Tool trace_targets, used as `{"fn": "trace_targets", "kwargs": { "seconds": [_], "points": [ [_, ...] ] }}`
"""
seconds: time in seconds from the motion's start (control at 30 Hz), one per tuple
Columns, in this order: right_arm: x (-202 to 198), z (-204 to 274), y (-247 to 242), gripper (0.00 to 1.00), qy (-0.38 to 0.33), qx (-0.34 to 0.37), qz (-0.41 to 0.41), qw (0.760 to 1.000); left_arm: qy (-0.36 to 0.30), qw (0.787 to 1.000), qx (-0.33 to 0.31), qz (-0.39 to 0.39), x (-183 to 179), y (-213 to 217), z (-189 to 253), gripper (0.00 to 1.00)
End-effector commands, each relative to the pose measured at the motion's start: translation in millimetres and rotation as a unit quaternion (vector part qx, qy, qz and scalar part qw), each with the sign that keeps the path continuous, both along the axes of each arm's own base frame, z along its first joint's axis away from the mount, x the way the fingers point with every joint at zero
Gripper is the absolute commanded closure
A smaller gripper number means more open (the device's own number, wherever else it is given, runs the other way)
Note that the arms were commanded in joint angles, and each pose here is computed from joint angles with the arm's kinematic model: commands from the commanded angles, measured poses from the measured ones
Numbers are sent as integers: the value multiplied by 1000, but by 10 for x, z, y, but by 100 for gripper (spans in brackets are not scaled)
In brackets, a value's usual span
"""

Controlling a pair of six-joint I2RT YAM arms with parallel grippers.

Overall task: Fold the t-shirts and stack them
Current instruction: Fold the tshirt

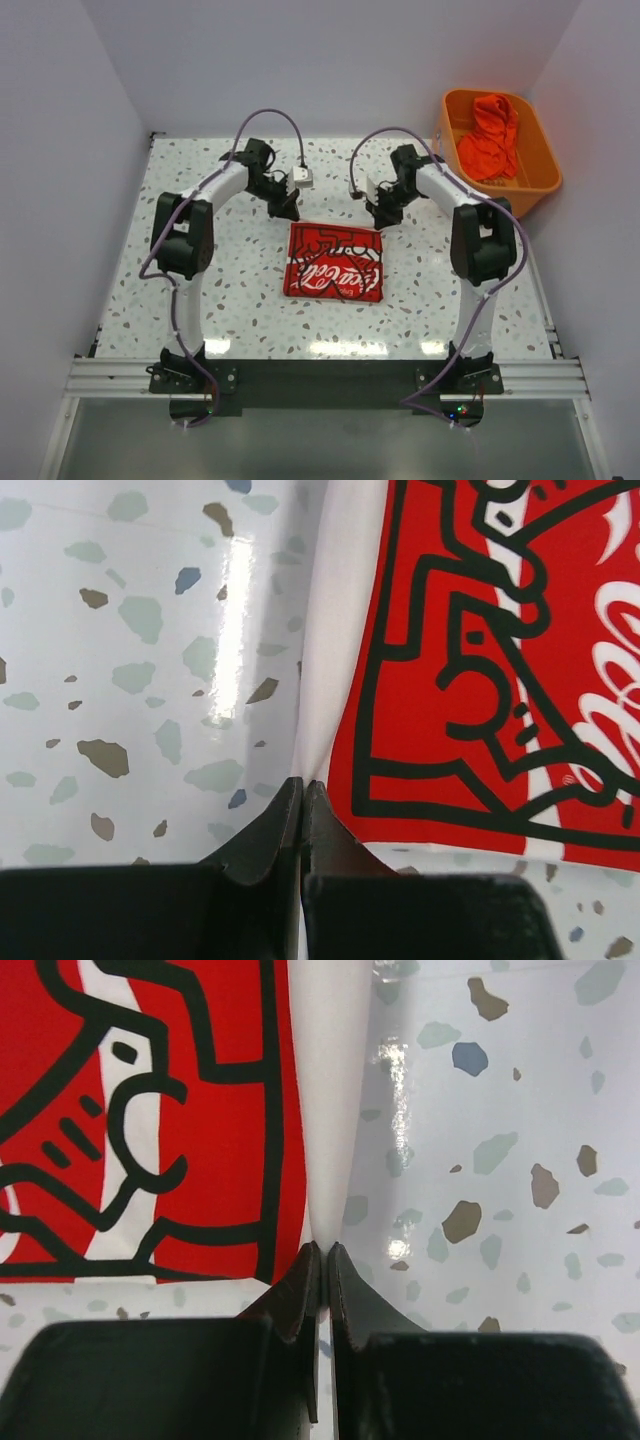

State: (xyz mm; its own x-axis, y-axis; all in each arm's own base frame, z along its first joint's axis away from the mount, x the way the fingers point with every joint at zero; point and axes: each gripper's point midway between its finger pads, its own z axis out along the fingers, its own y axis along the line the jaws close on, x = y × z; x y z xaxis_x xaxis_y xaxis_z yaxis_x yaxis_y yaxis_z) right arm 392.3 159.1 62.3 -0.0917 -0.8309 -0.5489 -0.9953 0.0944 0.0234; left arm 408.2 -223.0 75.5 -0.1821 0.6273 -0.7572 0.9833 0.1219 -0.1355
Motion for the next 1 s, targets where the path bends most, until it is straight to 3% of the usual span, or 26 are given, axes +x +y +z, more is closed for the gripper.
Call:
{"fn": "trace_targets", "kwargs": {
  "seconds": [0.0,0.23,0.27,0.33,0.37,0.43,0.47,0.5,0.53,0.57,0.6,0.63,0.67,0.7,0.77,0.83,0.97],
  "points": [
    [348,-112,-133,100,-31,-32,-27,999,-14,999,18,37,369,49,-157,100],
    [751,-186,-184,100,-81,-54,-66,993,-34,993,41,101,835,135,-318,100],
    [811,-142,-187,98,-89,-52,-78,992,-40,993,40,108,902,151,-277,94],
    [918,-13,-198,77,-104,-49,-115,987,-44,988,32,141,1026,220,-181,79],
    [951,48,-201,62,-111,-45,-130,984,-45,987,22,151,1056,242,-99,71],
    [1039,350,-199,47,-136,-23,-176,975,-48,982,-26,181,1122,291,273,63],
    [1060,498,-182,32,-144,-10,-191,971,-37,980,-38,192,1071,309,322,50],
    [1043,620,-142,25,-133,10,-225,965,-60,976,-67,197,1077,303,654,45],
    [1014,734,-121,21,-126,24,-241,962,-42,973,-84,213,1011,283,769,44],
    [965,968,-55,16,-125,54,-250,959,-20,971,-91,219,884,272,736,31],
    [901,1058,5,15,-96,81,-287,950,-32,969,-127,208,797,198,1051,24],
    [817,1145,69,14,-72,103,-301,945,7,961,-149,232,706,154,1130,22],
    [669,1231,193,8,-37,137,-301,943,48,956,-153,244,543,121,997,0],
    [546,1252,292,6,16,165,-330,930,76,948,-177,252,427,21,1143,0],
    [232,1213,518,3,121,207,-342,909,141,937,-188,257,136,-82,1020,0],
    [24,1141,670,1,186,222,-344,893,223,922,-205,241,-190,-257,896,0],
    [-608,867,935,1,319,209,-330,863,324,901,-202,206,-677,-427,708,0]
  ]
}}
